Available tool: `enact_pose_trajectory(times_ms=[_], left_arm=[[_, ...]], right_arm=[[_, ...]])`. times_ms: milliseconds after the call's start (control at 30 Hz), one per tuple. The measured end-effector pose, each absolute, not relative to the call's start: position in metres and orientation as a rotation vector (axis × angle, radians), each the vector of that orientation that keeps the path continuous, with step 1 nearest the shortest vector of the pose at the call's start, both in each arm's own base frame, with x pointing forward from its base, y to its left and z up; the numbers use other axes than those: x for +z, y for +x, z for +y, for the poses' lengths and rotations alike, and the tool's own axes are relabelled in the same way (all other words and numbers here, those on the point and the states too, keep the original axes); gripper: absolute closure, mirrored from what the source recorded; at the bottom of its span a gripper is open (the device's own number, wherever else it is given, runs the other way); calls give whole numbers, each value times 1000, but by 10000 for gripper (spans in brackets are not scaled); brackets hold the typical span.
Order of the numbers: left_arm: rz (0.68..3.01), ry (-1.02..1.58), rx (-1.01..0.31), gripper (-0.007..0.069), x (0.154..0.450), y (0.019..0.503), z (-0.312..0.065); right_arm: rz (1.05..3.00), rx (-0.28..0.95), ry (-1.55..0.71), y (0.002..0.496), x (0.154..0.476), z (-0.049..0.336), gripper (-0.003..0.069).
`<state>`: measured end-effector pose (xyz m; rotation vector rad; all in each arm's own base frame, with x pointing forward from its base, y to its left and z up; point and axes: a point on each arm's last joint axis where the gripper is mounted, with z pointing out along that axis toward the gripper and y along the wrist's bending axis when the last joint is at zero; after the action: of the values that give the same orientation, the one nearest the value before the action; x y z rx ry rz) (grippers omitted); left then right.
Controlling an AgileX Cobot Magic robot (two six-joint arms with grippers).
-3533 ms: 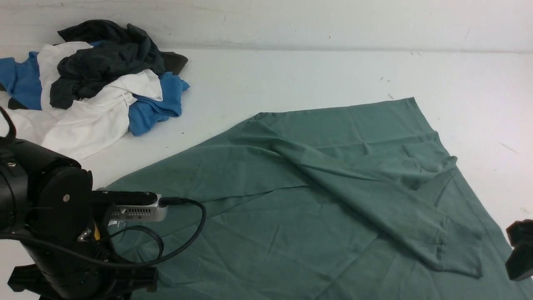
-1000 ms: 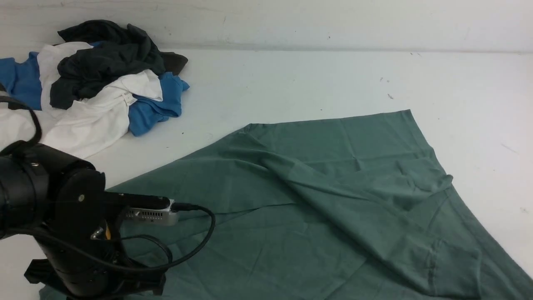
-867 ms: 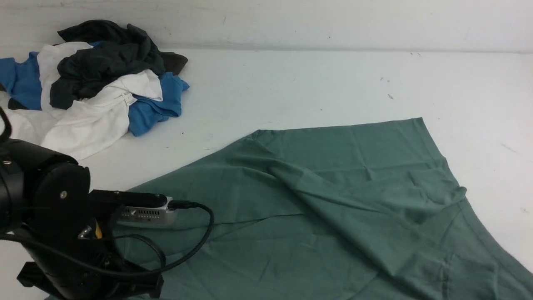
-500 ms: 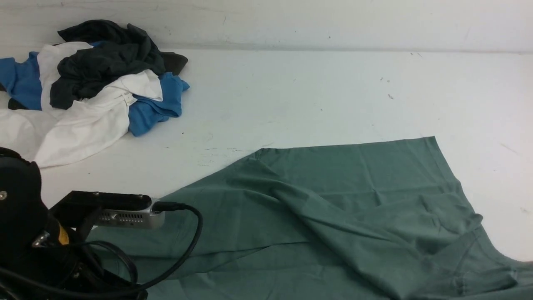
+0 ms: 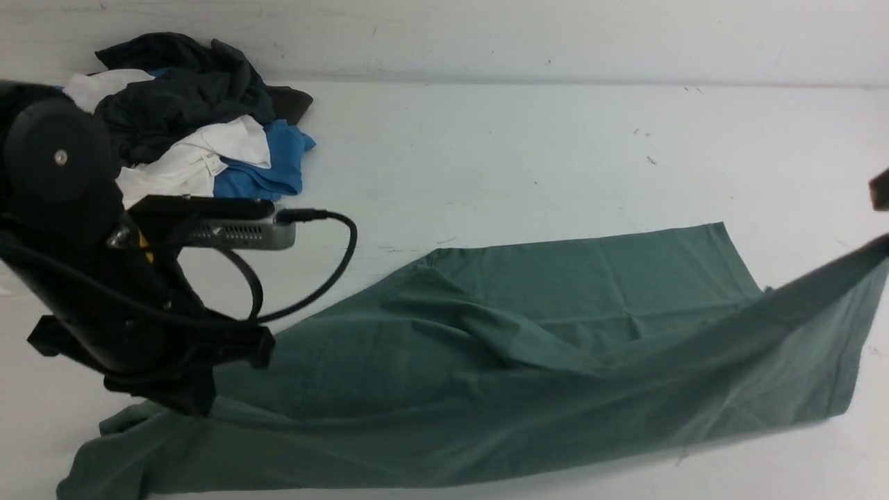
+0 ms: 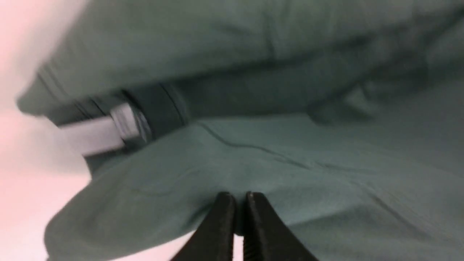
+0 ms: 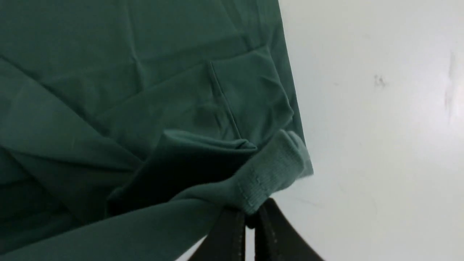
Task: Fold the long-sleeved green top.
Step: Use both arms to drag the lower edge of the fabric forward and fold it over the upper edge
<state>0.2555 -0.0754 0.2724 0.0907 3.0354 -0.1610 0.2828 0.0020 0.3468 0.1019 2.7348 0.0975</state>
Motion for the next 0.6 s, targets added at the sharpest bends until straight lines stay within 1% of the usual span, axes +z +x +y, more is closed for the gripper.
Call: enact_pose_trajectory(times_ms=[67,133,200,233,267,400,467,600], left_arm=[[3060,43,-158,609,264,276,-69],[3068,20,-163,609,261,284,-66],[3085,-34,-181,609,250,309,-62],[3086,-35,-184,609,249,311,-62],[3089,-62,-193,610,242,328,-60],[3100,-117,-192,617,225,359,-52],[3107,-132,-190,617,219,365,-50],[3134,-171,-184,619,203,378,-42]], right_arm=[[2754,95,92,307,340,2,649],[2764,94,89,318,336,2,649],[2783,99,87,347,324,2,649],[2784,100,87,349,323,2,649],[2792,117,93,367,315,2,649],[2785,140,92,406,294,3,649],[2778,138,82,417,287,3,649],[2770,133,71,448,262,3,649]])
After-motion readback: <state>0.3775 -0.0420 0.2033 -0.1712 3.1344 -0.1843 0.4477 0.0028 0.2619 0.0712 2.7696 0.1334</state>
